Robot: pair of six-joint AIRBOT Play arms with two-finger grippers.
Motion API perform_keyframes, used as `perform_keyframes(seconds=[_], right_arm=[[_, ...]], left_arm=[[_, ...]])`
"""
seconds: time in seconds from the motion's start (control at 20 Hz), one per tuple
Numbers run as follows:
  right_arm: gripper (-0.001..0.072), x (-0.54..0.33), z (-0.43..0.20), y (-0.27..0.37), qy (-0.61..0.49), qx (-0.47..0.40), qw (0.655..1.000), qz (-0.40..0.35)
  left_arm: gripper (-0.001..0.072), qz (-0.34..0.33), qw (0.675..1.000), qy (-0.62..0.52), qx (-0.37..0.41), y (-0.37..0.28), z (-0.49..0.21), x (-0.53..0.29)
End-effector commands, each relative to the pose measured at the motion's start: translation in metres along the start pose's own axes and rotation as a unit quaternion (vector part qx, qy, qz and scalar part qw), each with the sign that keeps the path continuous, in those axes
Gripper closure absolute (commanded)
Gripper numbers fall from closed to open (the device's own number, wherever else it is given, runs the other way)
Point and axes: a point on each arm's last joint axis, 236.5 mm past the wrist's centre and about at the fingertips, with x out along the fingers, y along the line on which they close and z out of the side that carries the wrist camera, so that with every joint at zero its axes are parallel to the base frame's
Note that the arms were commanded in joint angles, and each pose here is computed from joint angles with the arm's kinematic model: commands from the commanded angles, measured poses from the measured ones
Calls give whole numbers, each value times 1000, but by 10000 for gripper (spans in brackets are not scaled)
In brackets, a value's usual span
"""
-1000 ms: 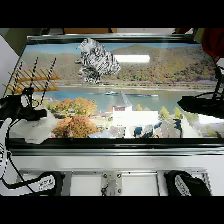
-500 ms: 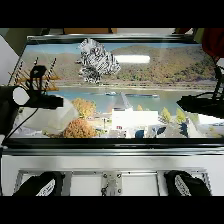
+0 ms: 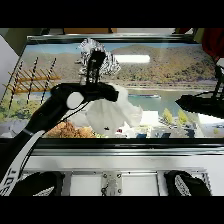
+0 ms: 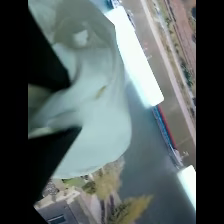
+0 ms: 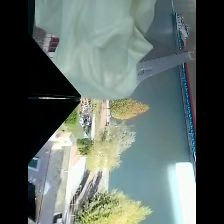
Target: Fold the clothes and pants, and hang the long-sleeved shirts on hangers.
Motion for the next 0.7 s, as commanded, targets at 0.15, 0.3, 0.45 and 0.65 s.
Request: perform_keyframes(seconds=[0.15,0.3,0.45,0.65], right_arm=[[692,0,0,0,1,0,1000,0],[680,0,-1,0,3,1,1000,0],[121,6,-3,-3,11,5,1000,0],[105,25,-18,-25,49,13,998,-24]], left_arm=[[86,73,989,92,-91,100,-10,13],[85,101,958,211,-163,160,-99,1],[84,29,942,255,-218,150,-158,18],[84,-9,923,296,-247,132,-197,52]])
